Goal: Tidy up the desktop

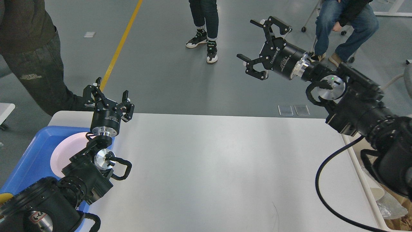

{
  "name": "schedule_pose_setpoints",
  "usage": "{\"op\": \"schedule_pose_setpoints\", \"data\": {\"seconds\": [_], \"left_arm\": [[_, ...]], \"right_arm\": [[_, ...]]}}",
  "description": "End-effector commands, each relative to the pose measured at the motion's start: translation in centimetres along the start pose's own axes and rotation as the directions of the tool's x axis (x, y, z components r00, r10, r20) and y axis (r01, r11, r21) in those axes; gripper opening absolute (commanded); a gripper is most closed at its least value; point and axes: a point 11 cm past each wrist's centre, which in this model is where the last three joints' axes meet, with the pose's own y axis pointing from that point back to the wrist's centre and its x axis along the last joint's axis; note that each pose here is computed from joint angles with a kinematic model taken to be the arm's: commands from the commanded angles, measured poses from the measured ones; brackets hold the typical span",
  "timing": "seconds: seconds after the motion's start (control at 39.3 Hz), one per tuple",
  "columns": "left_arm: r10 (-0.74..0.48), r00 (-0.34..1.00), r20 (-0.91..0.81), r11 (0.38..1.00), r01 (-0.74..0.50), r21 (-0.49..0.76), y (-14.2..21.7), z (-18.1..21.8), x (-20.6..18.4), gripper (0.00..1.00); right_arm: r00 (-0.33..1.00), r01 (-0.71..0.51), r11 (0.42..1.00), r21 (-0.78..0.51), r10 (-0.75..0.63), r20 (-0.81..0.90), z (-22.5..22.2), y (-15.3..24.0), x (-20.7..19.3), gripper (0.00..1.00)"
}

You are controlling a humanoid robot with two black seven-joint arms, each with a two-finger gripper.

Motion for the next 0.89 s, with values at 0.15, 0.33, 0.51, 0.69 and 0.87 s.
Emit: {"op": "schedule_pose_setpoints", "data": {"seconds": [0.15, 0.33, 0.51, 0.69, 0.87], "left_arm": [[0.0, 1.0, 0.0, 1.0, 0.0, 0.0, 0.0, 0.0, 0.0, 0.97], [0.0, 1.0, 0.0, 1.0, 0.0, 0.0, 0.0, 0.0, 0.0, 0.97], [0.0, 1.0, 0.002, 1.0, 0.0, 0.0, 0.0, 0.1, 0.0, 0.97], [0.0, 1.0, 0.001, 1.0, 0.0, 0.0, 0.0, 0.1, 0.0, 0.97], [-0.001, 1.0, 0.001, 1.0, 0.001, 0.0, 0.0, 0.0, 0.0, 0.97]], "right_arm": [[0.955, -0.118, 0.981, 0.156, 0.069, 0.288, 4.5, 0.0, 1.2, 1.0], [0.93, -0.15, 0.98, 0.13, 0.095, 0.356, 8.8, 0.6, 1.2, 1.0], [0.926, -0.165, 0.977, 0.131, 0.108, 0.362, 9.3, 1.2, 1.7, 1.0], [0.92, -0.18, 0.977, 0.117, 0.125, 0.371, 10.2, 1.9, 2.2, 1.0], [0.921, -0.206, 0.97, 0.126, 0.148, 0.361, 9.5, 2.9, 3.3, 1.0]]}}
